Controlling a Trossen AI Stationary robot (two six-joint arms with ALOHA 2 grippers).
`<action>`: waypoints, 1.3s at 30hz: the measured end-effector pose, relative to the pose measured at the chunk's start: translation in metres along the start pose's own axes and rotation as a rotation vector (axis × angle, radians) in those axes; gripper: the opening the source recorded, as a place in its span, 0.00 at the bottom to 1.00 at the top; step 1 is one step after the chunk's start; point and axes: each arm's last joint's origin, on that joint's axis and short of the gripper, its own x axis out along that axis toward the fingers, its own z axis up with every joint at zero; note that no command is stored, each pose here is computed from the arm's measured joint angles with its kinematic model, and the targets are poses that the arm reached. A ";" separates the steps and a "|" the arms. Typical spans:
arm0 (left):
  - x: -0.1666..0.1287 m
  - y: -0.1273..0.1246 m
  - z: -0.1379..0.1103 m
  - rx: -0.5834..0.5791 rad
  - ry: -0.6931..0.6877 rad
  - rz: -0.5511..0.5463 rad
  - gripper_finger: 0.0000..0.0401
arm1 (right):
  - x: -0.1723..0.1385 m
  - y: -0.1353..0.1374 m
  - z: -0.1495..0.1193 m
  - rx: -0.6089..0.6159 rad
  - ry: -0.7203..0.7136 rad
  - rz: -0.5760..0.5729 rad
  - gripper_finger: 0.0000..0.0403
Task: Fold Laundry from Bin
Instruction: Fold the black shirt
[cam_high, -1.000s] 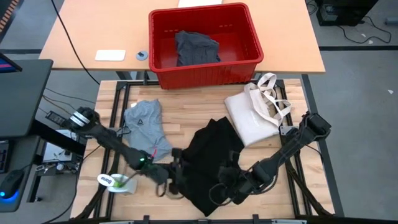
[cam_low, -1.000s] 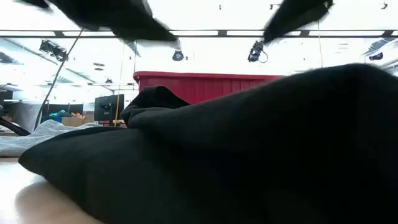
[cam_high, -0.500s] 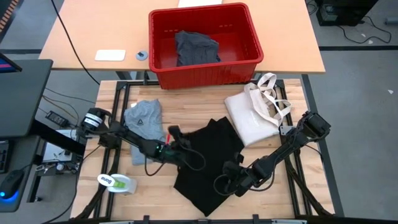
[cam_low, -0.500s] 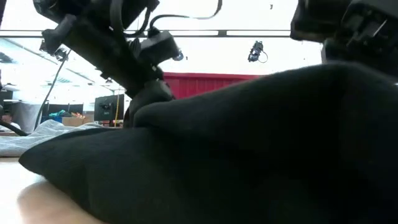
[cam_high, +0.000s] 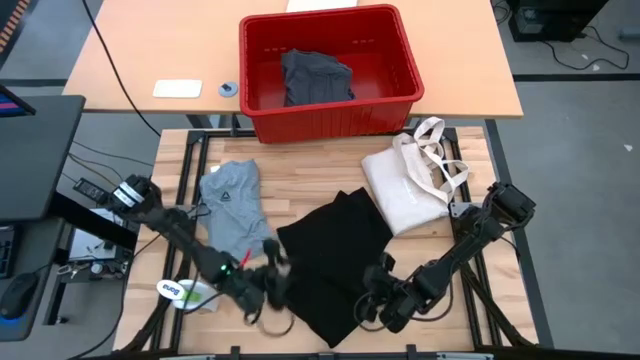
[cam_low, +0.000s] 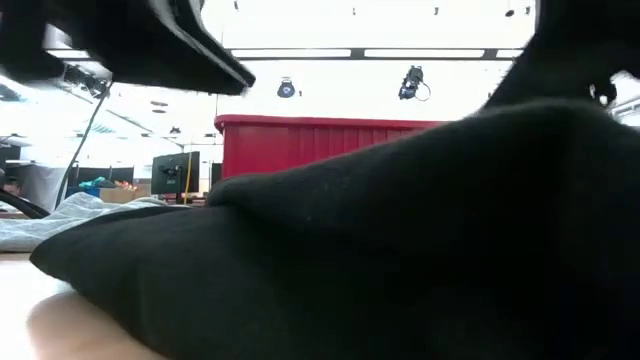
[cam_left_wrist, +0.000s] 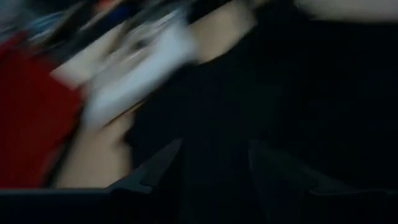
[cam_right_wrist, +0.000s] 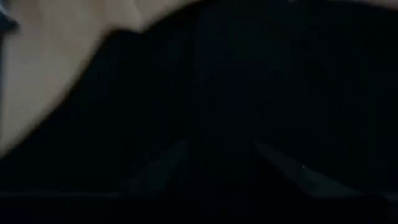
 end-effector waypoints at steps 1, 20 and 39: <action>-0.004 -0.005 0.003 0.004 -0.027 -0.075 0.46 | -0.003 0.004 0.003 -0.013 -0.023 0.004 0.44; 0.000 -0.015 -0.023 -0.370 0.311 -0.478 0.46 | -0.006 0.010 -0.003 -0.100 -0.073 0.063 0.43; 0.020 -0.035 -0.032 -0.228 0.242 -0.579 0.05 | 0.009 -0.001 -0.007 -0.124 0.036 0.087 0.43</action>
